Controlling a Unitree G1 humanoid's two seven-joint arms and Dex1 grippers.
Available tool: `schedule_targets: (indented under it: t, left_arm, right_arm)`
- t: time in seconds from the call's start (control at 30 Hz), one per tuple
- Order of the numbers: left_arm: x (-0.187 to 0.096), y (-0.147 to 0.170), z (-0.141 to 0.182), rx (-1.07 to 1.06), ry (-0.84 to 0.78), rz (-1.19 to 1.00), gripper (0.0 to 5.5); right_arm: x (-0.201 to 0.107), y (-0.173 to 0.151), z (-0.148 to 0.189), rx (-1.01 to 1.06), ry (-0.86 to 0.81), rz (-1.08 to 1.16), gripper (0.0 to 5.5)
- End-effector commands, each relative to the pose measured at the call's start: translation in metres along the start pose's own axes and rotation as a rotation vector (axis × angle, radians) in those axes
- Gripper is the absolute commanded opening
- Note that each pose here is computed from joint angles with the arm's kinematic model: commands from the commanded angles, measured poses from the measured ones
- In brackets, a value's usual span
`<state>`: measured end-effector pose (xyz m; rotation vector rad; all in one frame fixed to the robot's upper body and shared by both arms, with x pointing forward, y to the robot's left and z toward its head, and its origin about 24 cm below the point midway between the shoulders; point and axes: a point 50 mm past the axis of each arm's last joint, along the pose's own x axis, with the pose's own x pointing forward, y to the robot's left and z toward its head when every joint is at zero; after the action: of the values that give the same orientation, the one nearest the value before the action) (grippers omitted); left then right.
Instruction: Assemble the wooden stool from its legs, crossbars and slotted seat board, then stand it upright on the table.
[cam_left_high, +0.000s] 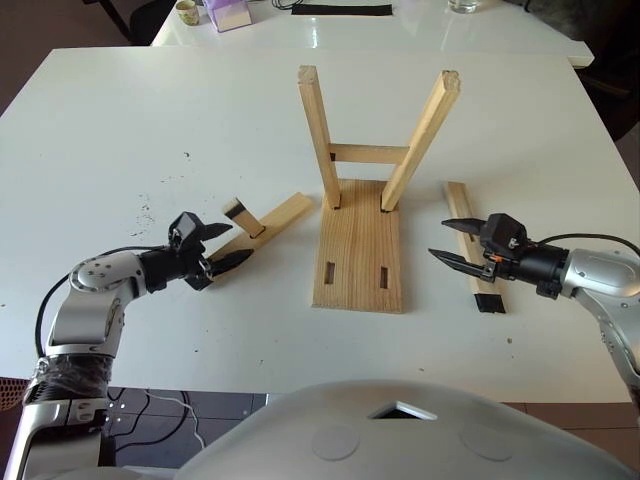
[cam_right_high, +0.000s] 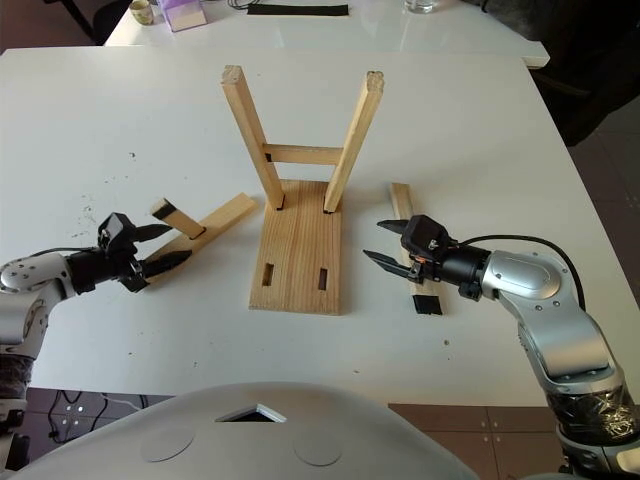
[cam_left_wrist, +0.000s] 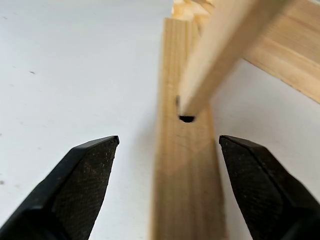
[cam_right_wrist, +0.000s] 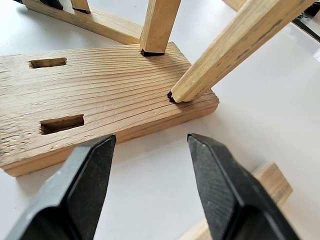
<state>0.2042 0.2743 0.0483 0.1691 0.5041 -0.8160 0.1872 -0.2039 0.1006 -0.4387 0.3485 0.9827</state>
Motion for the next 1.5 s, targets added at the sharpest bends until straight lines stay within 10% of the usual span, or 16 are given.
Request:
schedule_targets:
  t: [0.03,0.5,0.83,1.07,1.3,1.5]
  left_arm:
    - [-0.002,0.000,0.011,0.034,0.000,-0.004,3.74]
    - [0.005,-0.004,-0.012,0.025,0.079,0.001,3.74]
    - [0.009,0.004,-0.017,0.027,0.051,0.048,2.14]
    - [0.012,0.005,-0.007,0.042,-0.024,0.046,2.03]
    - [-0.029,0.040,0.073,-0.108,-0.506,0.163,2.03]
    - [-0.054,-0.025,0.182,0.026,-0.878,-0.294,2.03]
  right_arm:
    - [-0.001,0.001,0.001,-0.007,0.012,0.002,2.65]
    - [0.000,0.003,-0.001,0.000,0.017,0.000,2.65]
    - [0.001,0.000,-0.001,-0.012,0.019,0.008,2.65]
    - [0.000,-0.004,0.009,0.013,-0.046,0.008,2.65]
    - [-0.015,-0.023,0.059,0.086,-0.338,-0.015,2.65]
    - [-0.039,-0.032,0.141,0.089,-0.678,0.137,2.65]
